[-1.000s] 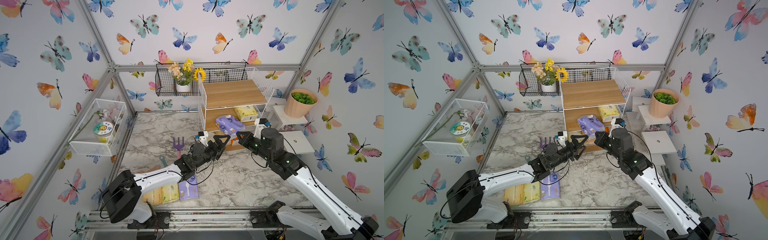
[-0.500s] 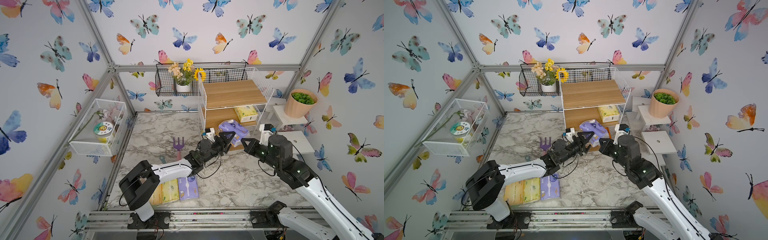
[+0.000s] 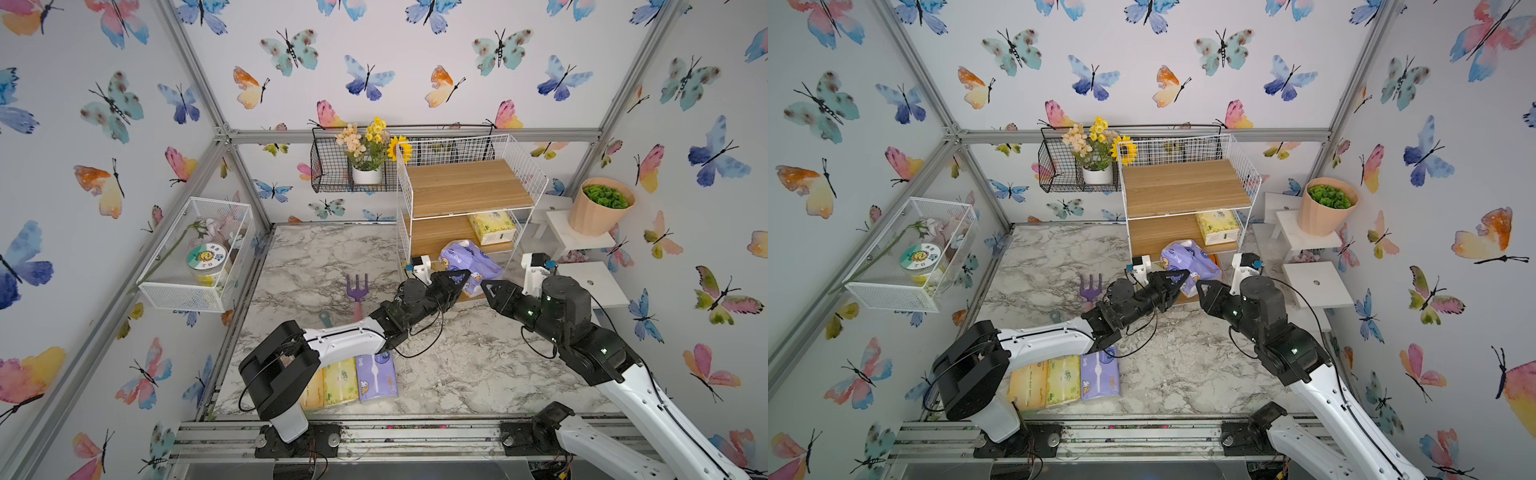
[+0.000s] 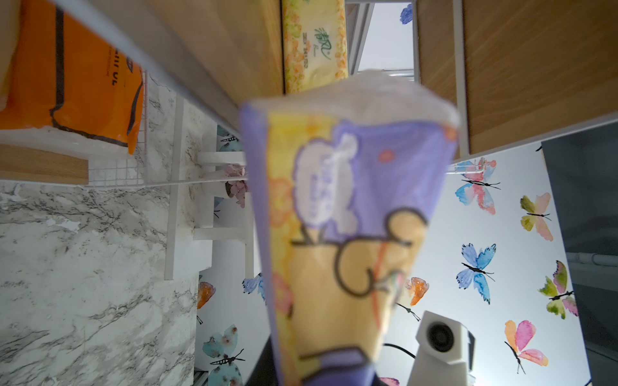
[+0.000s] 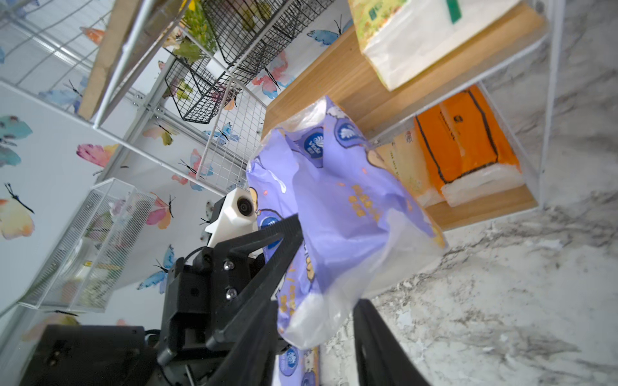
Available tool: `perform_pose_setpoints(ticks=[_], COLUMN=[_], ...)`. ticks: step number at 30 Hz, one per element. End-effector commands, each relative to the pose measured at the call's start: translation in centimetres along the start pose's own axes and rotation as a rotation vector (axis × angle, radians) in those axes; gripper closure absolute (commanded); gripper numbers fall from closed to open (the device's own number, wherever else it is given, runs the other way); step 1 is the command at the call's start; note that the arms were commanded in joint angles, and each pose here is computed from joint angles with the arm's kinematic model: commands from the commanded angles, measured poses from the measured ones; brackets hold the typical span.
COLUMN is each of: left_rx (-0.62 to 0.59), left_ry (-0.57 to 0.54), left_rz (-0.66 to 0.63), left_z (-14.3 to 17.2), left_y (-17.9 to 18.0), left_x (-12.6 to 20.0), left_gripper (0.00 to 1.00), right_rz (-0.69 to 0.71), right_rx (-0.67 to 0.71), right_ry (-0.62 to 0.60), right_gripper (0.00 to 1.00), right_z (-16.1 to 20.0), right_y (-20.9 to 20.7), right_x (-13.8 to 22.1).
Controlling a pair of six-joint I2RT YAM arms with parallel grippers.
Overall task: Remove the tissue boxes from the shelf
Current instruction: Pick up a box of tissues from the shelf, then place the box of tissues at the center of the board.
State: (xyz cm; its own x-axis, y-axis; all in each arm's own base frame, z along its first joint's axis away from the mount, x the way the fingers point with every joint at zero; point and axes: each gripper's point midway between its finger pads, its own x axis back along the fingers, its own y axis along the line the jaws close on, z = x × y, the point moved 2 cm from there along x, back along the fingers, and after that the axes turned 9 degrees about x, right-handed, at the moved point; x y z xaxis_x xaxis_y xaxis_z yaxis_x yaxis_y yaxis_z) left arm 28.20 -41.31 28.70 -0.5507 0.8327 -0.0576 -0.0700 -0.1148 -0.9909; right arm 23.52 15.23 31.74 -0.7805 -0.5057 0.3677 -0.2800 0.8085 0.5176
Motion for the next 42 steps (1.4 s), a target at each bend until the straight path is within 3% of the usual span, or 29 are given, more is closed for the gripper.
perform_pose_setpoints(ticks=[1,4,11,16,21,28,38,42], left_rx=[-0.082,-0.123,-0.255,-0.32,-0.338,-0.357,-0.351,-0.344], left_ry=[-0.001,-0.009,-0.012,0.063,0.169,0.337,0.291,0.241], left_rz=[0.027,-0.016,-0.162,-0.331,-0.451,-0.536,-0.652,-0.709], left_z=[1.1,1.6,2.9,4.0,5.1,6.8,5.5,4.5], left_y=[-1.9,-0.9,2.4,7.0,10.7,14.2,18.3,19.9], left_x=[1.0,2.5,7.2,10.9,13.9,15.5,16.0,16.6], left_gripper=[0.79,0.8,0.8,0.82,0.81,0.8,0.78,0.71], right_rz=[-0.026,0.035,0.088,0.074,0.018,-0.019,-0.035,-0.034], right_rx=[0.058,0.08,0.082,0.009,-0.055,-0.096,-0.11,-0.111], right_ry=[-0.033,-0.092,-0.149,-0.131,-0.023,0.096,0.175,0.206], right_gripper=[0.47,0.39,0.38,0.38,0.38,0.38,0.38,0.38], right_z=[-0.4,-1.1,-1.0,1.5,5.6,9.0,11.4,12.4], right_y=[0.3,-0.7,-2.2,-3.5,-4.3,-4.8,-5.3,-5.6], right_x=[1.6,3.2,5.1,3.7,0.5,-2.2,-3.4,-3.8])
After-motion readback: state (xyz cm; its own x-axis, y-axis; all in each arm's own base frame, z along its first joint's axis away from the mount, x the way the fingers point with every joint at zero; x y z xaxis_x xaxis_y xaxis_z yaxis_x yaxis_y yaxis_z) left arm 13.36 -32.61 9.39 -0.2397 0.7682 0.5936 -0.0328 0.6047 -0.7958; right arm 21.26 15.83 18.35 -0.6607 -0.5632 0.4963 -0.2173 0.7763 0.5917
